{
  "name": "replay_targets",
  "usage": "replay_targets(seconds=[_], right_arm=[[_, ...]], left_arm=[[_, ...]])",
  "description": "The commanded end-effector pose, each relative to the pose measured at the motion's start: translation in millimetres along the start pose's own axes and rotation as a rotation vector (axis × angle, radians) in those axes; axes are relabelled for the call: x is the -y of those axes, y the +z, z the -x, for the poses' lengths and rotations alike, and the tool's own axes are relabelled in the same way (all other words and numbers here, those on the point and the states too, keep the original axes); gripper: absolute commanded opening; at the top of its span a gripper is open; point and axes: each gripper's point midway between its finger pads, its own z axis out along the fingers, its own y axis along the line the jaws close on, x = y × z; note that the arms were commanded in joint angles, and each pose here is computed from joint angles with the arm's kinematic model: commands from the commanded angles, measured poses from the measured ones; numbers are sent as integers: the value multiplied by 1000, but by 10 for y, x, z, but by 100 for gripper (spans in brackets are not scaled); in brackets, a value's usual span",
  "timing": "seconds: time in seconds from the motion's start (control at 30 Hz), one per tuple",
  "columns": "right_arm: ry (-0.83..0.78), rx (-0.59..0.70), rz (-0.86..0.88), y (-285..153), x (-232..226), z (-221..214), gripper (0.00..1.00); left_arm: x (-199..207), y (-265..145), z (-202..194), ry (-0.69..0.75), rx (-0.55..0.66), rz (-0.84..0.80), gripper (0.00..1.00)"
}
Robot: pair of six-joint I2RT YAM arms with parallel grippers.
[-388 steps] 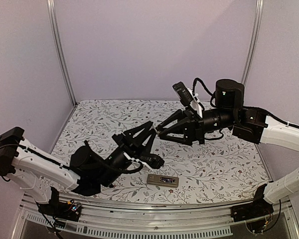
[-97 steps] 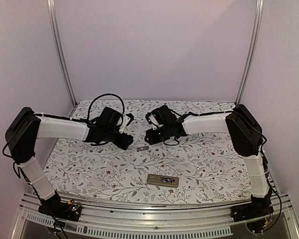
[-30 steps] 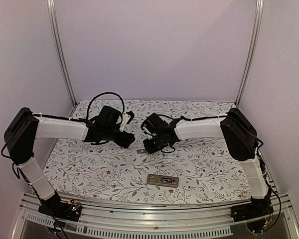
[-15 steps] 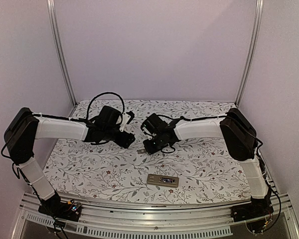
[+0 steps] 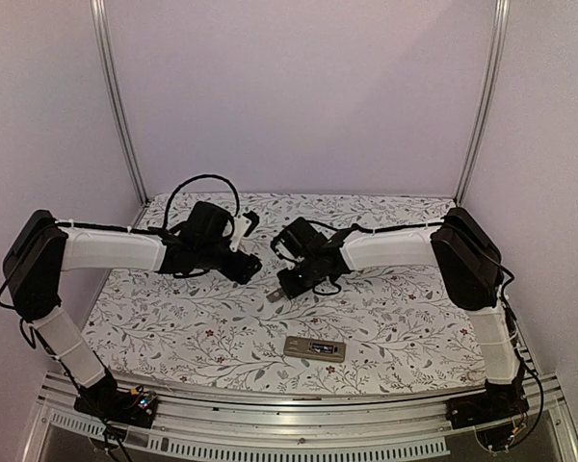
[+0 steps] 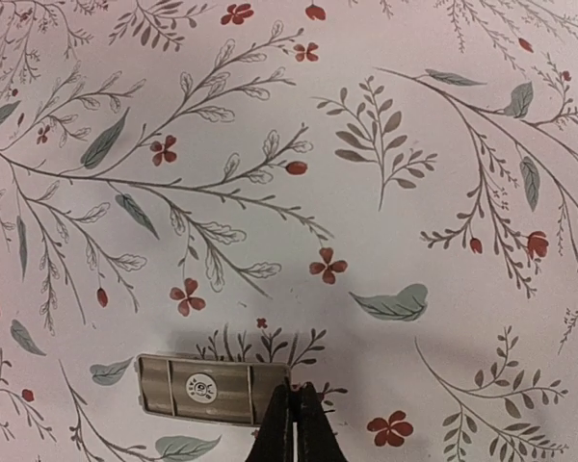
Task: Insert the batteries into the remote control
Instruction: Pick up the battery cover at the center of the board, then pass from the right arm to the left
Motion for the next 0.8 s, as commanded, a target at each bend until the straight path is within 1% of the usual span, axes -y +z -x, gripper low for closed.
replay_targets(seconds=[0.0,0.13,0.2,0.23,0.27,0.3,0.43,0.5,0.6,0.77], right_arm=[[-68,227,68,-710,-136,521,0],[-125,374,76,-1201,-104,612,0],[-163,443,69,-1470,-81,629,0],[-181,467,61,-1536,-77,603,0],[-192,518,49,-1685,-79,642,0],[-233,568,41,-1856,-91,667,0],[-281,687,23,-2253,-101,730,0],[-301,717,16,-2364,-131,753,0],[-348,752,19,-2483,-236,778,0],[-385,756,9,-2499,-312,788,0]], left_arm=[[272,-249,200,53,74,-119,83],[592,-578,446,85,171,-271,83],[721,-761,566,77,223,-356,84],[769,-852,629,71,244,-392,84],[812,-951,699,73,270,-424,85],[852,-1017,747,53,280,-456,85],[1038,-1231,892,16,305,-594,84],[1112,-1310,969,-10,330,-653,84],[1137,-1302,1029,-56,333,-678,81],[1205,-1332,1099,-87,341,-730,67]])
